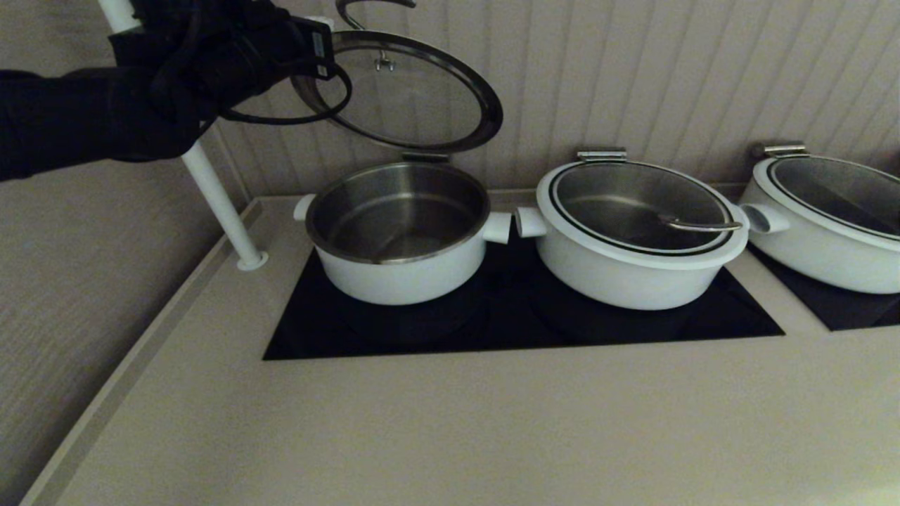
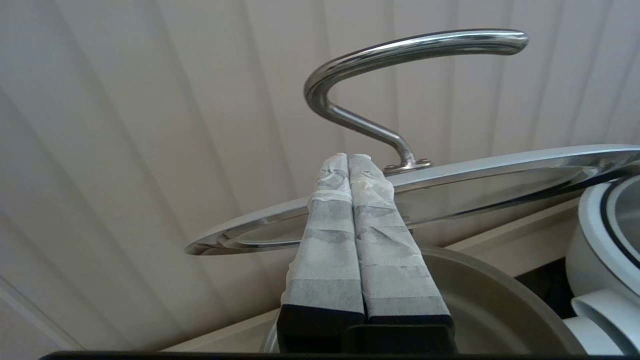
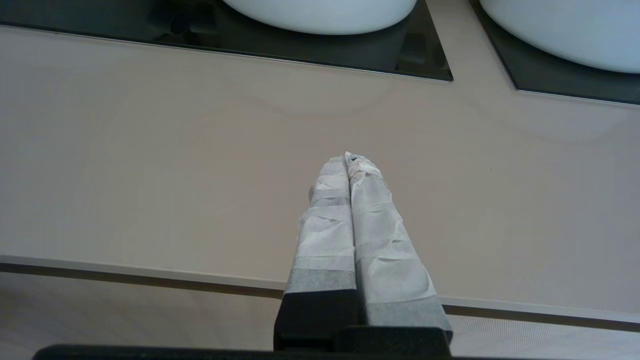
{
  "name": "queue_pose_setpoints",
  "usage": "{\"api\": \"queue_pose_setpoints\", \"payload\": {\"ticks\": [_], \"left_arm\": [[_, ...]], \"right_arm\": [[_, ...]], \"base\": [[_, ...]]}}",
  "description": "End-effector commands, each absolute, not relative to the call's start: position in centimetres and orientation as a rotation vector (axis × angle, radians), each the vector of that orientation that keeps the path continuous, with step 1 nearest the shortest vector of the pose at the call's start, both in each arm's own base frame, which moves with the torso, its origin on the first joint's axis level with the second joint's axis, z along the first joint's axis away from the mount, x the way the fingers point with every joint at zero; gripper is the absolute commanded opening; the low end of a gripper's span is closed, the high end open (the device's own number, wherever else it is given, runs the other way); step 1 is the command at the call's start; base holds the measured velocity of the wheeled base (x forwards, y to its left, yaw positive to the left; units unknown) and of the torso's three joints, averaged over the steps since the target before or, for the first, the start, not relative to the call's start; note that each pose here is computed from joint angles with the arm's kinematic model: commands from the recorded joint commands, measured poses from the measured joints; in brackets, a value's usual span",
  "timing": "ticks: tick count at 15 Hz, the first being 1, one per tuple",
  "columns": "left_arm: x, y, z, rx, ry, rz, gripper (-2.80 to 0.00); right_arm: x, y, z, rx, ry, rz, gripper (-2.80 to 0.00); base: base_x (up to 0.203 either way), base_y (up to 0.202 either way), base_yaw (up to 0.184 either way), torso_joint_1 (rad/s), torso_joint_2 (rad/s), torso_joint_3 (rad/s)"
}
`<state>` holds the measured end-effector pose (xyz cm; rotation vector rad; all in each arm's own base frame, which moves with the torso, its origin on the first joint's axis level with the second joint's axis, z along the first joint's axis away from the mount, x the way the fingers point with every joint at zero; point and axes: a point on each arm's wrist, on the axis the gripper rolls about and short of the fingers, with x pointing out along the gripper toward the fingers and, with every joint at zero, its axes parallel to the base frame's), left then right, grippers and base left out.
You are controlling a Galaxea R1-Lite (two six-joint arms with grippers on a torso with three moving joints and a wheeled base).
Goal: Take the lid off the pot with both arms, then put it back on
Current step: Close the pot lid
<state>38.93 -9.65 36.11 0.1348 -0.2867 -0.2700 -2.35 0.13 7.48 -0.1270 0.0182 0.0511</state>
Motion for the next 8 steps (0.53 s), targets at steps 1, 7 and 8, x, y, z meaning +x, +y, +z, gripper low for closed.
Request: {"api": "queue_pose_setpoints", "payload": {"ticks": [1,7,8], "left_arm": [[39.23,-9.48,36.00,0.136,-0.289,-0.264,-2.80],[39.98,-9.55,35.78,0.134,-0.298,-0.261,-2.80],[40.10,-9.54,35.65,0.135,-0.295,-0.260,-2.80]], "right_arm": [[-2.34,0.13,7.49,-0.128,0.020,0.052,-2.80],[-2.34,0.13,7.48,-0.128,0.021,0.052,-2.80],[-2.34,0.13,7.48,-0.128,0.021,0.052,-2.80]], "base": [[0.000,0.000,0.000,0.000,0.00,0.000],[0.000,0.000,0.000,0.000,0.00,0.000],[0.000,0.000,0.000,0.000,0.00,0.000]]}}
